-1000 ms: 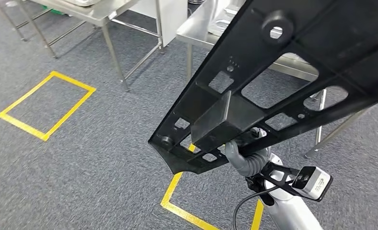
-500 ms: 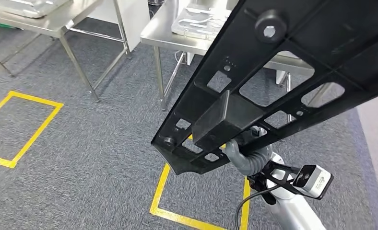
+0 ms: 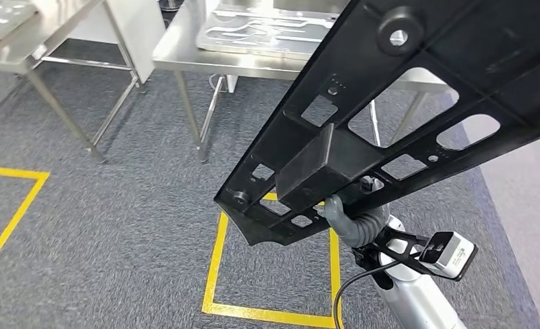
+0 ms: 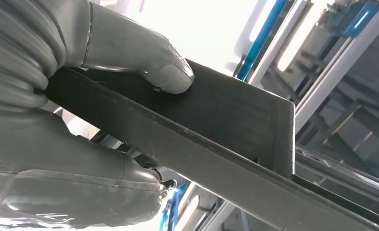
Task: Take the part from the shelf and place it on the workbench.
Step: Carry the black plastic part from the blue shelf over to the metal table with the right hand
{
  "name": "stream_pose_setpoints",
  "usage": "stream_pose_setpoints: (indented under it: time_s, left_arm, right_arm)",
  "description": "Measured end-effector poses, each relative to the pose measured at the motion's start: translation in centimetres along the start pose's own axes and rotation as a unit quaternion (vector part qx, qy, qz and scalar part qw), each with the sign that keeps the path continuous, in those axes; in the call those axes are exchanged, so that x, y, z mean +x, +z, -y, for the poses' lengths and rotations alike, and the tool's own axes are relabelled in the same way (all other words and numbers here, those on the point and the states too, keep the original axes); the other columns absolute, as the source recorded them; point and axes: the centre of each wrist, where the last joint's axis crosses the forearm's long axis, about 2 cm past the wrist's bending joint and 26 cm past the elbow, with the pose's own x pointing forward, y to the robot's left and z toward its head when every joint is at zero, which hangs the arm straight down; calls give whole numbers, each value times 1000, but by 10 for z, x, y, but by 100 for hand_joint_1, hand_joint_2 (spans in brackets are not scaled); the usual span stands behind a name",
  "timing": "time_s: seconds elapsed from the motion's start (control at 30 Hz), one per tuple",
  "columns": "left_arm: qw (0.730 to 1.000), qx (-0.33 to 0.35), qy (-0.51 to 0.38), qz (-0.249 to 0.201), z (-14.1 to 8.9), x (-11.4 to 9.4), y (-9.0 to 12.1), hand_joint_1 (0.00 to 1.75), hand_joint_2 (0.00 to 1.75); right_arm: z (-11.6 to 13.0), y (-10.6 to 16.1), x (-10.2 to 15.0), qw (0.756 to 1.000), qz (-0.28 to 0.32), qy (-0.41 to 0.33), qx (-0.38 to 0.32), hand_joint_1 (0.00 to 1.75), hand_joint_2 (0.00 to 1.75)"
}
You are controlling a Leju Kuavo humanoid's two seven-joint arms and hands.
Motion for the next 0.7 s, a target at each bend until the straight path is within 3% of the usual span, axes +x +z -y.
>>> stream_pose_setpoints:
  time_s: [0.7]
  left_arm:
    - [1000,-9,-7,4,-2,-1,0,0,175]
  right_arm:
    - [7,11,1,1000,-10,10,-20,175,175]
